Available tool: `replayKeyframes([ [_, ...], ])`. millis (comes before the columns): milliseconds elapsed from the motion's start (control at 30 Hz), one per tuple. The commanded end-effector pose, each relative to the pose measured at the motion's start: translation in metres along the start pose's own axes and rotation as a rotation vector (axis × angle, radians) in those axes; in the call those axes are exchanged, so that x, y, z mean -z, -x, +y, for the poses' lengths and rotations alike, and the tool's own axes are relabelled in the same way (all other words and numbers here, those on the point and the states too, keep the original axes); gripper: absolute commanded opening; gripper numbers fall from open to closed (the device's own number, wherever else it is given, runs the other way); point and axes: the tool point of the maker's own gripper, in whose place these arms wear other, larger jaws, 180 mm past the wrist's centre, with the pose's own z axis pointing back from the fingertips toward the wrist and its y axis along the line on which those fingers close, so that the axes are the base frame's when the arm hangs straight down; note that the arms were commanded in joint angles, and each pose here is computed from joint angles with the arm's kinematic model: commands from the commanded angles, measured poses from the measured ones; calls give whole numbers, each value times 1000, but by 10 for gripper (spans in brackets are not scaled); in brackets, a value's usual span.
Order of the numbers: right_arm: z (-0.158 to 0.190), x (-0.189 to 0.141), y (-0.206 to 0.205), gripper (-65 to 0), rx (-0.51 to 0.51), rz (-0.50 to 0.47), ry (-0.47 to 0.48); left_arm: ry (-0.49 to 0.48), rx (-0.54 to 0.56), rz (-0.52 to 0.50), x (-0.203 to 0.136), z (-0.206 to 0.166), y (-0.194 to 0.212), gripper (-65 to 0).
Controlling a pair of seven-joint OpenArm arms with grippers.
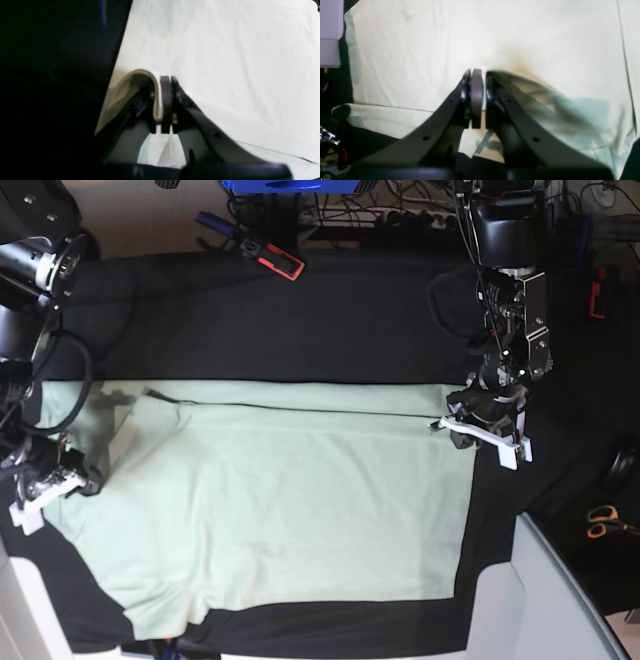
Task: Fold the T-shirt properly
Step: 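Lift the grasped edge with both grippers and fold it over the shirt body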
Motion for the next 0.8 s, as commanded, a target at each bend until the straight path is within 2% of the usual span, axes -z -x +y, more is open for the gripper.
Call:
replayKeyframes([
  [0,7,-6,-30,-650,-15,-73,-18,13,7,-58,0,-4,-21,-650],
  [267,4,3,-30,-650,24,-72,-27,16,5,-71,3,-6,-30,-650],
  [767,6,2,-36,-650,22,-81,-31,16,-3,-86,7,-7,-39,-650],
])
